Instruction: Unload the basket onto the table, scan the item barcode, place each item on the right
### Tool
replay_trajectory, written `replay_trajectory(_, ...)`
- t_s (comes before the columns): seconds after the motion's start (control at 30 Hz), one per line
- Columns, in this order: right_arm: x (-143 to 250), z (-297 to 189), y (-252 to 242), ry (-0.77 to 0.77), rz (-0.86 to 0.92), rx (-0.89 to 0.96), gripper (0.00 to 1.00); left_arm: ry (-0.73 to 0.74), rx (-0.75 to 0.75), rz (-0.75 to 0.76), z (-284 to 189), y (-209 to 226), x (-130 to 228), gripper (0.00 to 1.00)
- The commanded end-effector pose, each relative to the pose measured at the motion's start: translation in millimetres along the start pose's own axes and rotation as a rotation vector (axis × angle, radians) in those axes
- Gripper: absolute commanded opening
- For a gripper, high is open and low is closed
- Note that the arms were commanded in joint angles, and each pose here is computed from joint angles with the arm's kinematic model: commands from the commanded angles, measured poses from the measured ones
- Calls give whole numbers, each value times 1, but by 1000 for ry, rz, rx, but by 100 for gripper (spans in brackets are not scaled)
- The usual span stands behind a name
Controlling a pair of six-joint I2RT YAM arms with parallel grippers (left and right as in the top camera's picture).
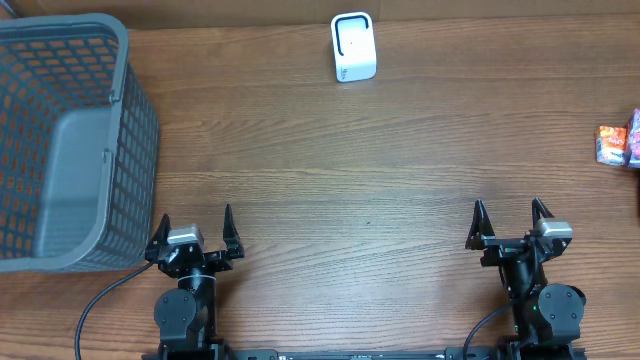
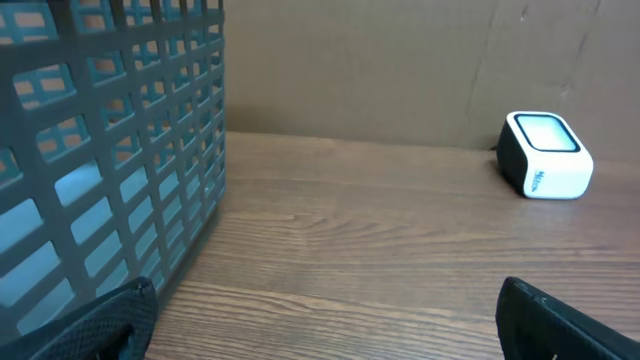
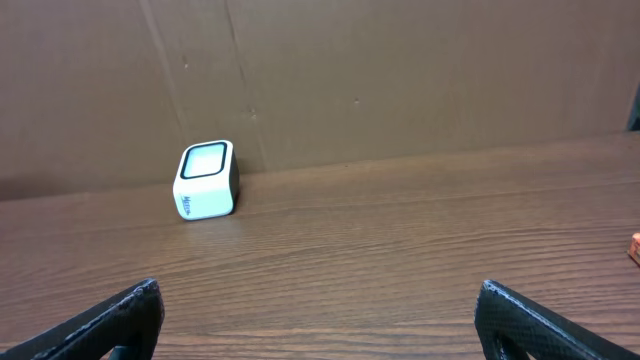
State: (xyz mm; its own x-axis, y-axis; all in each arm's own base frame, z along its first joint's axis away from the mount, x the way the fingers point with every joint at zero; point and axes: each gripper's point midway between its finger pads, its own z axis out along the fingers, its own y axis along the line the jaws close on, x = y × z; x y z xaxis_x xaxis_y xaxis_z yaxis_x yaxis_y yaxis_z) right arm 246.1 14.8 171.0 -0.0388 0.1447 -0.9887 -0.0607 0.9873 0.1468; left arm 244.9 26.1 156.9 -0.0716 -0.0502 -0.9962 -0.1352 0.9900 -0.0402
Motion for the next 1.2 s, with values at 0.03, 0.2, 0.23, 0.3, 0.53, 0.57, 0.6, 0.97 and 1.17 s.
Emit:
replay_trajectory(0.03,1,0,0,-6,-6,-1,100,-7,9,93,0,-2,-1,100)
replay_trajectory(0.2,1,0,0,-6,-6,-1,100,-6,16,120,0,-3,0,100)
replay_trajectory(0.23,1,0,0,-6,-6,-1,100,-6,16,123,0,-3,0,100)
replay_trajectory(0.3,1,0,0,-6,-7,-1,100,-7,17,119,0,-3,0,100)
replay_trajectory(0.53,1,0,0,-6,-7,-1,100,-8,16,115,0,-3,-1,100)
replay_trajectory(0.57,1,0,0,-6,-6,-1,100,-8,16,115,0,-3,-1,100)
replay_trajectory(0.6,1,0,0,-6,-6,-1,100,-8,16,115,0,-3,-1,100)
replay_trajectory(0.97,1,0,0,-6,-6,-1,100,-9,16,115,0,-3,-1,100)
replay_trajectory(1.17,1,0,0,-6,-6,-1,100,-9,16,115,0,-3,-1,100)
